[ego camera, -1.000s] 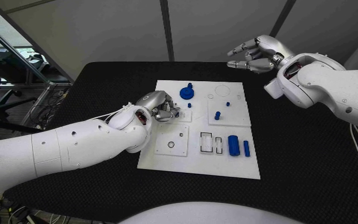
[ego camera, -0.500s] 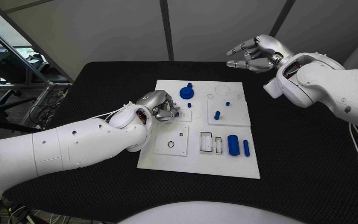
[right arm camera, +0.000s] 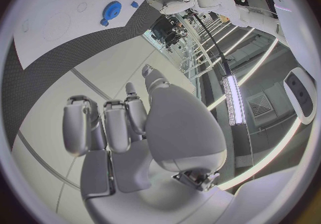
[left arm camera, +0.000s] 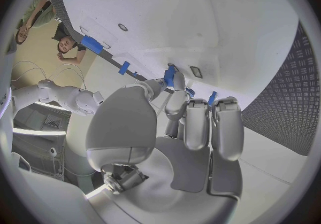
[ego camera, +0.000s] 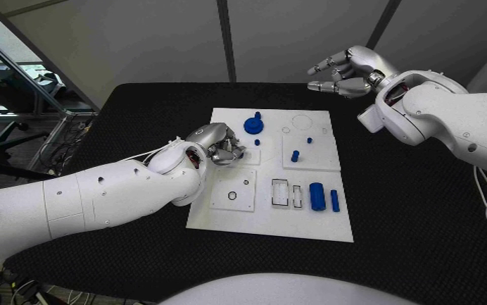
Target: Assemble the parts on the task board
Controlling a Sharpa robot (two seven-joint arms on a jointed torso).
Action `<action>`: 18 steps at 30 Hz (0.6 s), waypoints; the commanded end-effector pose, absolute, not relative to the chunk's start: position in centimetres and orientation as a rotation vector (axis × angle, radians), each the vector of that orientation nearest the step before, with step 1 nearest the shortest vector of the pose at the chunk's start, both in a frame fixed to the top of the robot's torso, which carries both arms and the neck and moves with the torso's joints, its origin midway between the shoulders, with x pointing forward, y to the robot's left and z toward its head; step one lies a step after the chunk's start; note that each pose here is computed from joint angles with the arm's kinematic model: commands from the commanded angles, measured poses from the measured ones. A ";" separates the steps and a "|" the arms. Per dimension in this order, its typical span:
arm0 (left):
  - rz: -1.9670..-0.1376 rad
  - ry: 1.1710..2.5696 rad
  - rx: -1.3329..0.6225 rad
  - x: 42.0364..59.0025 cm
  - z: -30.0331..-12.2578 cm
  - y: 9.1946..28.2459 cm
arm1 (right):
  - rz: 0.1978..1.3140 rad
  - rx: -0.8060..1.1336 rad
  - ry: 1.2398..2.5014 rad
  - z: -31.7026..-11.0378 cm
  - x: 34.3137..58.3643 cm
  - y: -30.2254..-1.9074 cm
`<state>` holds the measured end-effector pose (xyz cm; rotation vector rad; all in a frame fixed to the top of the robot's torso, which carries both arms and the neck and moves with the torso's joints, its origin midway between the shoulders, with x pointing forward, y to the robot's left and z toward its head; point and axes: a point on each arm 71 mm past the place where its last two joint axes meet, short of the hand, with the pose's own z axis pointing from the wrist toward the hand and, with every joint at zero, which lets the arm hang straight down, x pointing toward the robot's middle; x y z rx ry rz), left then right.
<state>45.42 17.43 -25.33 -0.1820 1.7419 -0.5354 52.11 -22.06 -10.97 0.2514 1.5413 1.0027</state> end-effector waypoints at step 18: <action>-0.486 1.807 -0.176 45.3 -26.0 17.7 | 1.011 0.241 1.528 -10.8 52.1 -21.9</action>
